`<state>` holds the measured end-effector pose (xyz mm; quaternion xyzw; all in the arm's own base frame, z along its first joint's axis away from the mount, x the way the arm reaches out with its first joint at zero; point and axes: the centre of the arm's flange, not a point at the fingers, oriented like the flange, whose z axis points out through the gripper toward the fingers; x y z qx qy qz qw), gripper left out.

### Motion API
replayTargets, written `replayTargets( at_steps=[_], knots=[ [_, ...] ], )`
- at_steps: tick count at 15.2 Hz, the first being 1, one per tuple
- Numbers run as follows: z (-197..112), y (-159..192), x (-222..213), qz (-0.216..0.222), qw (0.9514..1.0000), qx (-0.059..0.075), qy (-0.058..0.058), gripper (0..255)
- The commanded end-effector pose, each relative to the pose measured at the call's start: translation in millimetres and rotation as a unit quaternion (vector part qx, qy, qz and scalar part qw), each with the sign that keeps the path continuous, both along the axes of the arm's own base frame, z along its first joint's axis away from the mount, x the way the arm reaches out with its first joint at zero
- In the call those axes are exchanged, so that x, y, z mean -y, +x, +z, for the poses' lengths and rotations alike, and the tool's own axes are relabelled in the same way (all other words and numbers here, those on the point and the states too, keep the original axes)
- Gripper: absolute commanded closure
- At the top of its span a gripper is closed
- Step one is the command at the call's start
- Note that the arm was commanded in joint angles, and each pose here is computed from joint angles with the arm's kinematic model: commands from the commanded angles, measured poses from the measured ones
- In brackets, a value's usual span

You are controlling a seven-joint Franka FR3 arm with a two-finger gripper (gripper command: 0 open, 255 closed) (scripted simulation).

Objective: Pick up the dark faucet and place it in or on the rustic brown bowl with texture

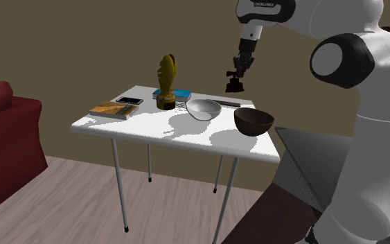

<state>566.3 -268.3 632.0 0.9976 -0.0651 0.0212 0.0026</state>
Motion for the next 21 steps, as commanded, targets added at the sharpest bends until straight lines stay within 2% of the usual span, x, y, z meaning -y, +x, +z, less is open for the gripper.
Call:
replayTargets(
  at_steps=[1,15,21],
  knots=[
    [3,-22,-8,0.000,1.0000,0.001,0.000,255],
    [25,-194,-74,0.000,1.0000,0.001,0.000,255],
    [-7,-194,-74,0.000,1.0000,0.001,0.000,255]
  ],
)
